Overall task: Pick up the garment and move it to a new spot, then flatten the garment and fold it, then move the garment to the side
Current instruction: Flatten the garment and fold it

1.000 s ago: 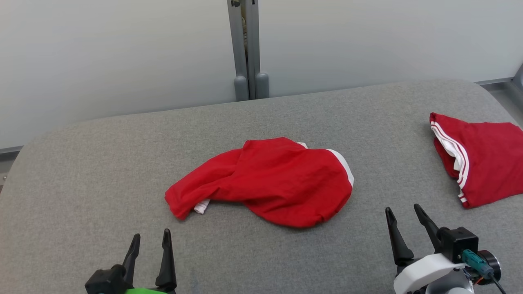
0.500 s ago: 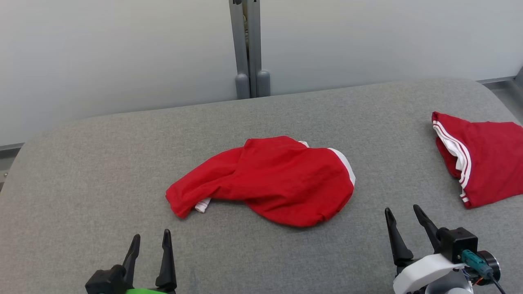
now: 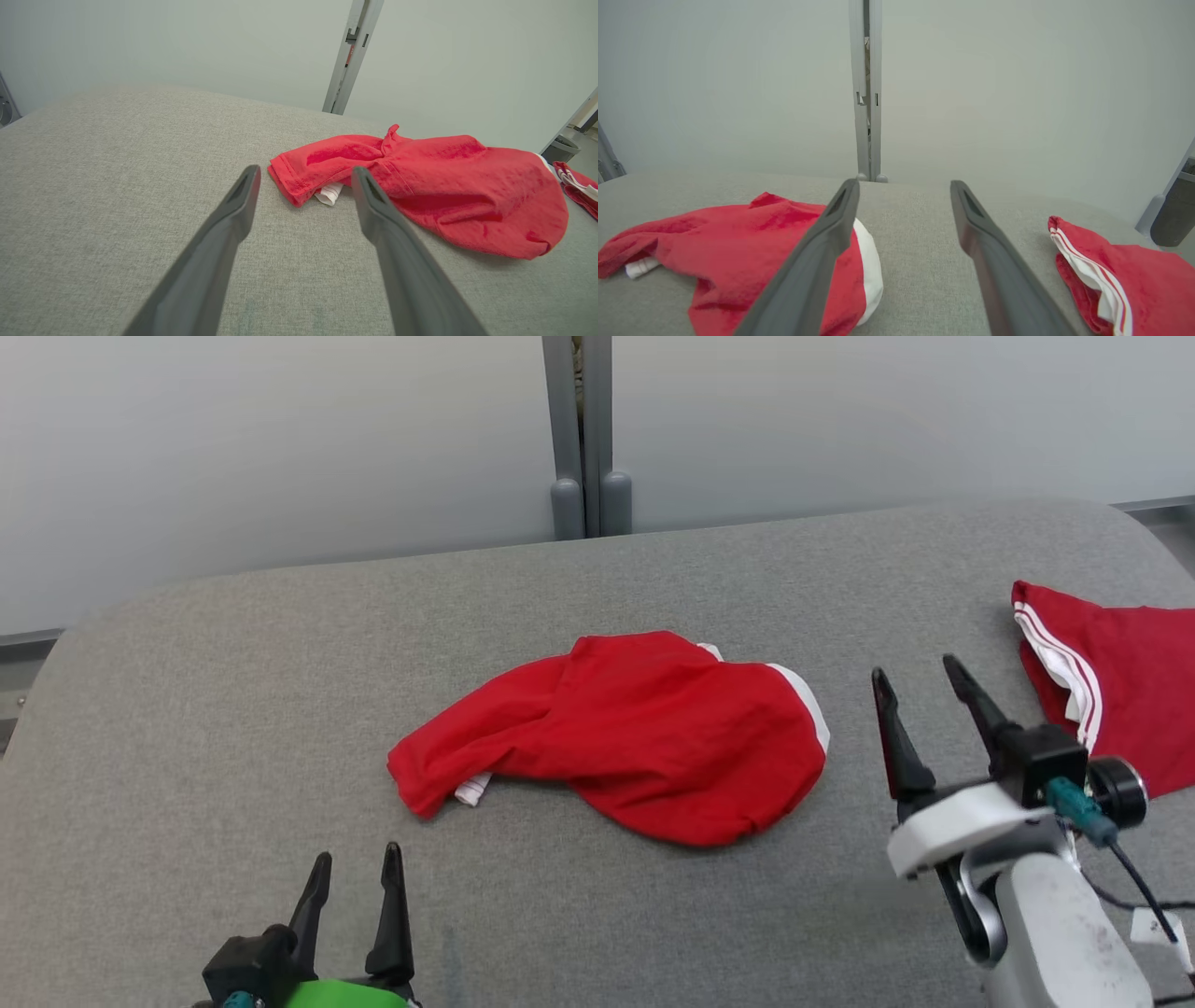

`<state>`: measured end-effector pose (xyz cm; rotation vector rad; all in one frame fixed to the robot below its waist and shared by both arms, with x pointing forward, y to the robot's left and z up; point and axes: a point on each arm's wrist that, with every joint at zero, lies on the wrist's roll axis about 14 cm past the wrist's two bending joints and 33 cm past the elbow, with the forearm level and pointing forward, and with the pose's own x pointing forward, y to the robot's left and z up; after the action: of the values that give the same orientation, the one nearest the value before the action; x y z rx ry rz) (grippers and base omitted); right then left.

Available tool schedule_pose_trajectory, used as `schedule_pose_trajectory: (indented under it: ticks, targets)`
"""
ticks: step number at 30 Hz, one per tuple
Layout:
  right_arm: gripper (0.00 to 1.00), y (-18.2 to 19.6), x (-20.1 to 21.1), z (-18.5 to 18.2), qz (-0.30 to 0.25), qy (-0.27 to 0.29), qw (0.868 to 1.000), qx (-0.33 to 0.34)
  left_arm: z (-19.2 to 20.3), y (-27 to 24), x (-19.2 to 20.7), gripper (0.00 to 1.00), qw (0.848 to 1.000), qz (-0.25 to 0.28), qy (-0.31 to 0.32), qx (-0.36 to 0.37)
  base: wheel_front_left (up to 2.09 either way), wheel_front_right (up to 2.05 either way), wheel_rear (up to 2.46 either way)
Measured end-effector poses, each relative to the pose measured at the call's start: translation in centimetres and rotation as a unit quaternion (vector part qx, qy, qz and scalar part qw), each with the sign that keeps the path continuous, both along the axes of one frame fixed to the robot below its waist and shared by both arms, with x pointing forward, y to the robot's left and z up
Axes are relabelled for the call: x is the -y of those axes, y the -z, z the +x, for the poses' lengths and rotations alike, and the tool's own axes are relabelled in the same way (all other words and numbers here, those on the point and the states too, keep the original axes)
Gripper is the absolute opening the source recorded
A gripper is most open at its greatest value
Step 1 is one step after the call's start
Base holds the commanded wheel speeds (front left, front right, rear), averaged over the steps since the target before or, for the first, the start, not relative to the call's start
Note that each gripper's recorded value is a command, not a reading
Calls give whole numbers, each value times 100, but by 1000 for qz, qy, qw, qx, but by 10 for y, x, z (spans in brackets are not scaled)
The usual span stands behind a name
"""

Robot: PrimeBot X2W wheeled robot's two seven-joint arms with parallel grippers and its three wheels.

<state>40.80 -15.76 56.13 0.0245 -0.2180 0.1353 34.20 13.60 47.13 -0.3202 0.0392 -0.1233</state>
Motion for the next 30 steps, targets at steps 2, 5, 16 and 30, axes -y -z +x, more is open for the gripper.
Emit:
schedule_pose_trajectory:
  ticks: [2,5,16,30]
  targets:
    - [100,-16,-6,14,-16,-7,1000,20,2,-2,-2,100,1000,-5,-3,3,0,0,0]
    - [100,-33,-19,39,-40,-21,999,29,4,-3,-1,100,1000,-8,-4,3,0,0,0]
    - [100,-20,-71,134,-86,-72,988,-103,15,7,-14,100,999,-12,-28,-15,0,0,0]
    - [100,125,-107,148,-110,-125,900,-402,16,29,-37,100,996,-16,-70,-53,0,0,0]
